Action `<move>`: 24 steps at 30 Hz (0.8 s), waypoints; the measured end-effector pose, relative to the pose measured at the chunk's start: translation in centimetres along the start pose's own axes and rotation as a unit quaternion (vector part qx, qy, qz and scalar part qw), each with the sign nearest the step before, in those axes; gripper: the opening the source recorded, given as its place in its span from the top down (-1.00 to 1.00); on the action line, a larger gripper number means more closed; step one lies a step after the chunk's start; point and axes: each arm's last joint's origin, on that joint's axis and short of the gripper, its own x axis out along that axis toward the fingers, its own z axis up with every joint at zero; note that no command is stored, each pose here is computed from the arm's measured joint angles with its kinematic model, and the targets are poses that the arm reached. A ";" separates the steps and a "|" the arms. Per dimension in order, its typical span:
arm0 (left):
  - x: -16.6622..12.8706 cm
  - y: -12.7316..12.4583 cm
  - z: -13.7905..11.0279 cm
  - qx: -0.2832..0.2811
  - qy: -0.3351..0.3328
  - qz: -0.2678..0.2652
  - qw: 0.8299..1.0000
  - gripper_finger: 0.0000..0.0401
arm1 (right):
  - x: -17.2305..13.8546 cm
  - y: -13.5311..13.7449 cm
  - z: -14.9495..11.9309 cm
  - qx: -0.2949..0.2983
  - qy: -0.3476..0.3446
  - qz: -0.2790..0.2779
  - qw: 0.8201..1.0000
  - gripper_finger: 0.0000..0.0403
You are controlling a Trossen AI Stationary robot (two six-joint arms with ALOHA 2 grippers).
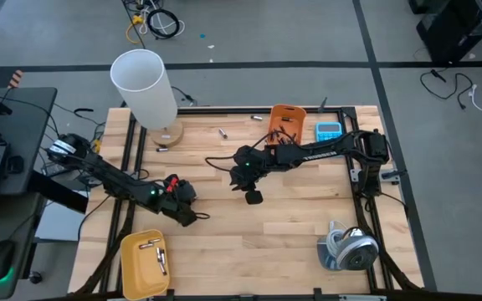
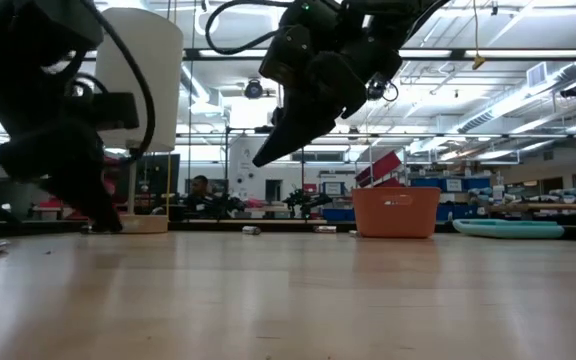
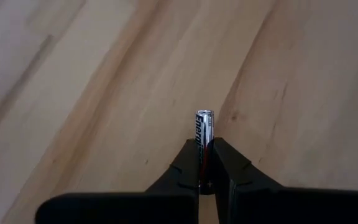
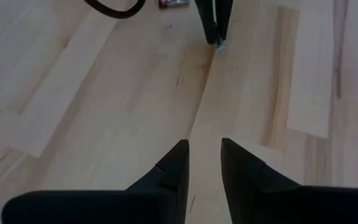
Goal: Sort batteries
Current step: Put the silver battery into the yellow bin
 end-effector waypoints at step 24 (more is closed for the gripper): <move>-14.0 -3.5 4.7 0.003 0.150 -0.434 0.888 0.95 | 0.7 0.1 -1.4 0.002 -0.010 -0.003 1.000 0.61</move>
